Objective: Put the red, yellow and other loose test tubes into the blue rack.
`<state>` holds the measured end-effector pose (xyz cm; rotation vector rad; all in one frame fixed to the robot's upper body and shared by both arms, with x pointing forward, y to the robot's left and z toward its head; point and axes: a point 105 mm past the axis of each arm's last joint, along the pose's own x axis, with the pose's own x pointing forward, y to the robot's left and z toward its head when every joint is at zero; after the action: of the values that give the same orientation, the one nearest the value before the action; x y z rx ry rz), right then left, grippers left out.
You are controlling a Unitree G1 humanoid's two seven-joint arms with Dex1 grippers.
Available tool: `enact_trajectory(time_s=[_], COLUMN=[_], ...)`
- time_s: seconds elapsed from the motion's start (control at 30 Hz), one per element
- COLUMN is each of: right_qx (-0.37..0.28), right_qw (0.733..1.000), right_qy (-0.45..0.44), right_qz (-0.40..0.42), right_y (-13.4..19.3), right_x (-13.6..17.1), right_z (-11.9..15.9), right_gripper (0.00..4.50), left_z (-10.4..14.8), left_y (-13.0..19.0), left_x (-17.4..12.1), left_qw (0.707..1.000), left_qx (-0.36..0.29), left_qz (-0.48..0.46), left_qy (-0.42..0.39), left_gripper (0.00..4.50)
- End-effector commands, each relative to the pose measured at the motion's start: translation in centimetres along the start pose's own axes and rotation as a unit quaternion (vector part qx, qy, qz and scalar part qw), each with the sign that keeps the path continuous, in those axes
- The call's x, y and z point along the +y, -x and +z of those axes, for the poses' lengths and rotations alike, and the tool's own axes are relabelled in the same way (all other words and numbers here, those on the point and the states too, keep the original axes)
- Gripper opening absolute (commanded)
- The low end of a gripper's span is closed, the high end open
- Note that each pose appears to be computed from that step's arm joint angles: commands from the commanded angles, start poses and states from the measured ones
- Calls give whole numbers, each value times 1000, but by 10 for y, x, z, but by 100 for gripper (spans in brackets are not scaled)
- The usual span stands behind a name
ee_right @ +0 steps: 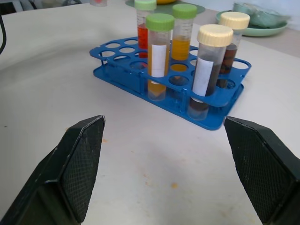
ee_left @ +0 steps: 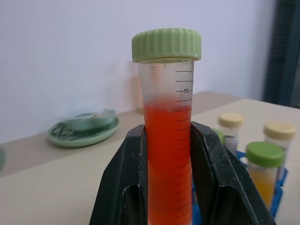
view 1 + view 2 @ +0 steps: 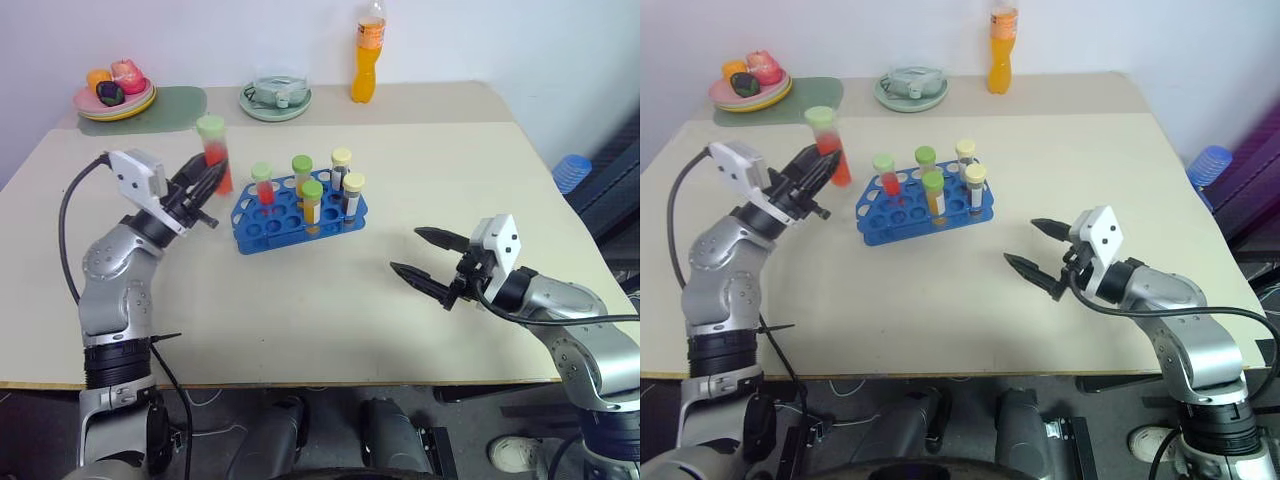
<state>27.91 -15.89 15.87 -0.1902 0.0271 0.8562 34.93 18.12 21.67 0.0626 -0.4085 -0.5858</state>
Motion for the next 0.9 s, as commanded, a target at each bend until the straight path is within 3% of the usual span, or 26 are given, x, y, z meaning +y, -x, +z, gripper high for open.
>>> enact_trajectory(time_s=[0.03,0.37,0.9], right_qx=[-20,-9,10], right_qw=[1000,1000,999], right_qy=[19,13,8], right_qz=[0,-23,-38], right_y=[2,13,29], right_x=[5,6,14], right_z=[15,13,11], right_gripper=[419,419,419], left_z=[3,-41,-83], left_y=[-12,-13,-5], left_x=[-15,-29,-58], left_qw=[999,999,998], left_qx=[-27,0,28], left_qz=[-21,-23,-59], left_qy=[-13,-36,-8], left_gripper=[66,66,66])
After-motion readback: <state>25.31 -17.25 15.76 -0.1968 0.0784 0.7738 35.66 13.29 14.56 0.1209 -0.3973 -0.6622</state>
